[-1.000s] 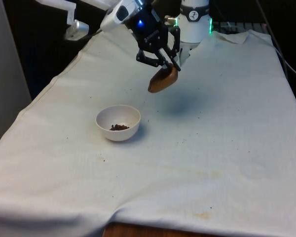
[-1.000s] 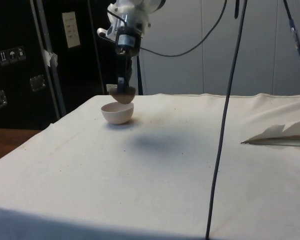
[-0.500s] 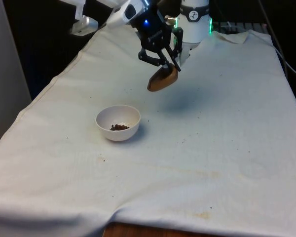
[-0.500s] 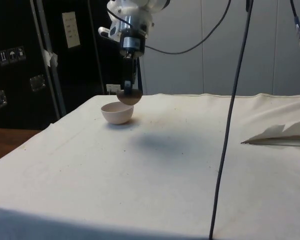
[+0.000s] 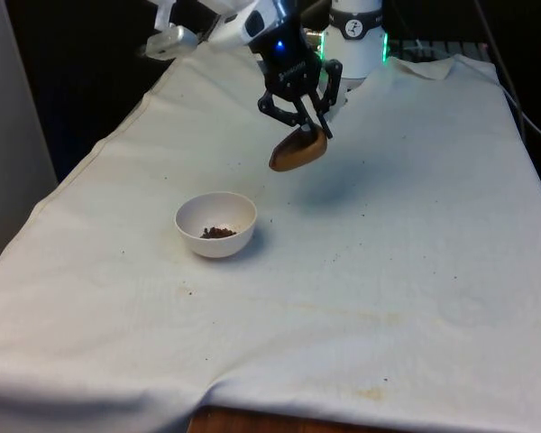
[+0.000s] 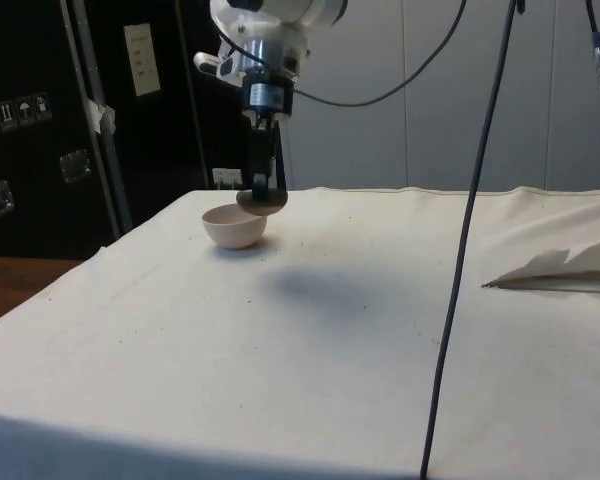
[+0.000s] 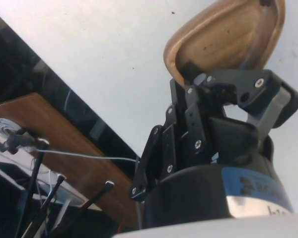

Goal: Pour the coffee beans from the cup into the bowl.

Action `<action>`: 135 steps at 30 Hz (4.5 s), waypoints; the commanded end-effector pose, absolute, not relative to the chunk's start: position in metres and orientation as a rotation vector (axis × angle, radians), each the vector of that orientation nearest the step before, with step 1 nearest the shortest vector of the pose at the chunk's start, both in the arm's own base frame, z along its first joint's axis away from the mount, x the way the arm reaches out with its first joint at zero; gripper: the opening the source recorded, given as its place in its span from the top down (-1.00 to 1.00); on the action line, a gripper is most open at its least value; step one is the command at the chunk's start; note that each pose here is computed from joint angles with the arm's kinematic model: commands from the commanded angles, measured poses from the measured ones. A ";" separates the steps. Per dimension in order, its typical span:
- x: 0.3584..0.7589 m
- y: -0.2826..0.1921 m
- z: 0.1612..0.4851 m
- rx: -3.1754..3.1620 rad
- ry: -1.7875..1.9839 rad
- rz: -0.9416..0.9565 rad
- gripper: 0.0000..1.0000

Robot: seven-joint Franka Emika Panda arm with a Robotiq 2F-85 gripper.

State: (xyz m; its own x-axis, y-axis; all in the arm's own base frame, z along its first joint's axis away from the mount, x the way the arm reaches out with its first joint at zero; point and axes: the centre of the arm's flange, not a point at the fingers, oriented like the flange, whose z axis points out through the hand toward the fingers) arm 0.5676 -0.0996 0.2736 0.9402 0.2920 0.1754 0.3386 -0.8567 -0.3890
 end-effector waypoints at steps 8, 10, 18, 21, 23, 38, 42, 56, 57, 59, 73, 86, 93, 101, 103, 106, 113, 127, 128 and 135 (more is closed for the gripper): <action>0.561 -0.092 0.271 -2.731 -0.492 -0.169 0.99; 0.560 -0.090 0.270 -2.741 -0.503 -0.170 0.99; 0.555 -0.083 0.266 -2.778 -0.538 -0.178 0.99; 0.555 -0.081 0.265 -2.788 -0.546 -0.183 0.99; 0.554 -0.078 0.263 -2.804 -0.557 -0.192 0.99; 0.553 -0.062 0.254 -2.851 -0.608 -0.234 0.99; 0.550 -0.054 0.251 -2.893 -0.626 -0.253 0.99; 0.543 -0.027 0.237 -2.934 -0.681 -0.273 0.99; 0.541 -0.025 0.234 -2.959 -0.687 -0.277 0.99; 0.540 -0.021 0.231 -2.968 -0.694 -0.279 0.99; 0.529 0.001 0.221 -3.018 -0.754 -0.282 0.99; 0.519 0.016 0.215 -3.062 -0.811 -0.237 0.99; 0.515 0.025 0.214 -3.085 -0.838 -0.211 0.99; 0.514 0.036 0.211 -3.113 -0.864 -0.194 0.99; 0.514 0.041 0.211 -3.116 -0.871 -0.201 0.99; 0.513 0.050 0.210 -3.106 -0.874 -0.204 0.99; 0.511 0.054 0.204 -3.105 -0.879 -0.252 0.99; 0.512 0.048 0.179 -3.095 -0.880 -0.342 0.91; 0.512 0.048 0.179 -3.094 -0.882 -0.344 0.82; 0.512 0.047 0.179 -3.094 -0.880 -0.350 0.06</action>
State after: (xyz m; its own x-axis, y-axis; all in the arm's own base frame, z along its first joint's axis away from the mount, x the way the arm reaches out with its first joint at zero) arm 0.5122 0.0494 0.1779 0.8310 0.5285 0.1734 0.5109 -0.8485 0.1379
